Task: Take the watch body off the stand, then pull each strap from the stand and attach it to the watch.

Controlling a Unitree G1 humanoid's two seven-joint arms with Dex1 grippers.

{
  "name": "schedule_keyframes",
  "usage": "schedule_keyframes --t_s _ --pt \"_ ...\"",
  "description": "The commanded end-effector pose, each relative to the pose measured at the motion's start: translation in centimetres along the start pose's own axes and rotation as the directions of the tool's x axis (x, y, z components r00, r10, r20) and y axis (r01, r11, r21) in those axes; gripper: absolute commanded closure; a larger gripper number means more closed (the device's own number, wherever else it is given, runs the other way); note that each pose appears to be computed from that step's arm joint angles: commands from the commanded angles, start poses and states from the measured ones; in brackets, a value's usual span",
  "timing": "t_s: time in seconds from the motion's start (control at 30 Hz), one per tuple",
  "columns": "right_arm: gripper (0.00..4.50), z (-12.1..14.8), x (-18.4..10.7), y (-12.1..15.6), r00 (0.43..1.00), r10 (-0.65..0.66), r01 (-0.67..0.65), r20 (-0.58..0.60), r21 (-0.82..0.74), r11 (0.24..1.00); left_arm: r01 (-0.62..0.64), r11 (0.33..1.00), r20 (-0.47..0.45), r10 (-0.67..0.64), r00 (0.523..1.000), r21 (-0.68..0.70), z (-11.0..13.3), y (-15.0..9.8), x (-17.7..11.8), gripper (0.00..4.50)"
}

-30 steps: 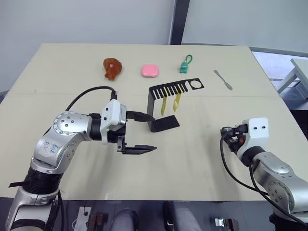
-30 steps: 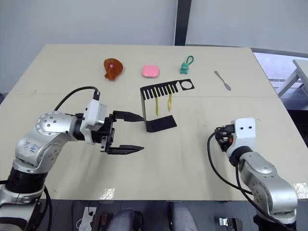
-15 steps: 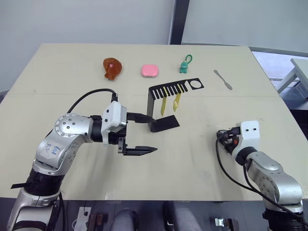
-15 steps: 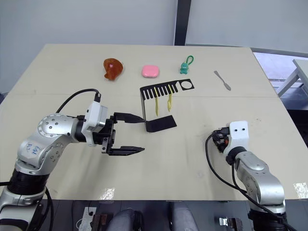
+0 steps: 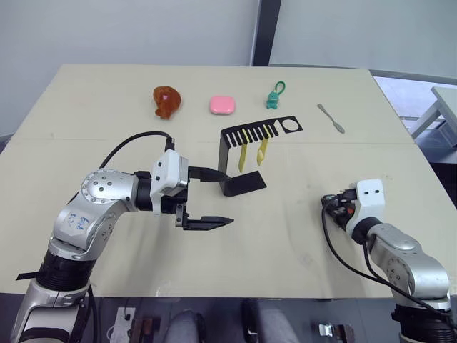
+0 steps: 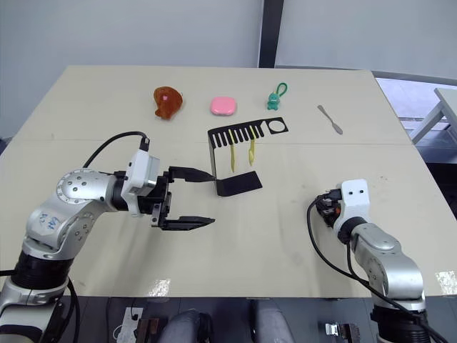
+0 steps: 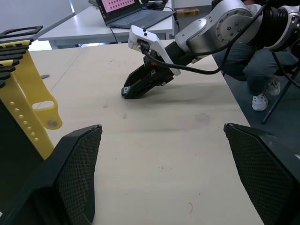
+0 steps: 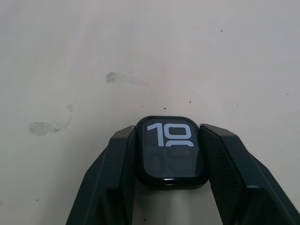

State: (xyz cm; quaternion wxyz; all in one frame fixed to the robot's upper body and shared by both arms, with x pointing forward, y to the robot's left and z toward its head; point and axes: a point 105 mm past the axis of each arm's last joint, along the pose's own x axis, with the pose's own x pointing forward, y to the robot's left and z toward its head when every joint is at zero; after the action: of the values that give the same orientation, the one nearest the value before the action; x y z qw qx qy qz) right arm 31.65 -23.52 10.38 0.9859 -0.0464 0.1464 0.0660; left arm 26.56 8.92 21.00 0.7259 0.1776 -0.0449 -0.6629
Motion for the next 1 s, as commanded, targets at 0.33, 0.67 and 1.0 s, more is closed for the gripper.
schedule_keyframes --t_s 0.33,0.67,1.0 --pt "0.03 2.1 -6.0 -1.0 0.981 0.183 -0.178 0.059 -0.073 0.981 -0.219 0.970 -0.061 0.214 0.975 -0.108 -1.6 0.5 -4.9 0.00" --pt "0.03 0.7 -14.8 -7.4 0.980 0.197 -0.196 0.003 -0.115 0.974 -0.613 0.737 -0.228 0.569 0.790 -0.285 -6.0 0.0 -15.9 0.00" --pt "0.03 3.8 -13.9 -6.2 0.953 0.282 -0.267 0.112 -0.135 0.954 -0.601 0.770 -0.175 0.575 0.799 -0.215 -4.8 0.6 -12.9 0.00"
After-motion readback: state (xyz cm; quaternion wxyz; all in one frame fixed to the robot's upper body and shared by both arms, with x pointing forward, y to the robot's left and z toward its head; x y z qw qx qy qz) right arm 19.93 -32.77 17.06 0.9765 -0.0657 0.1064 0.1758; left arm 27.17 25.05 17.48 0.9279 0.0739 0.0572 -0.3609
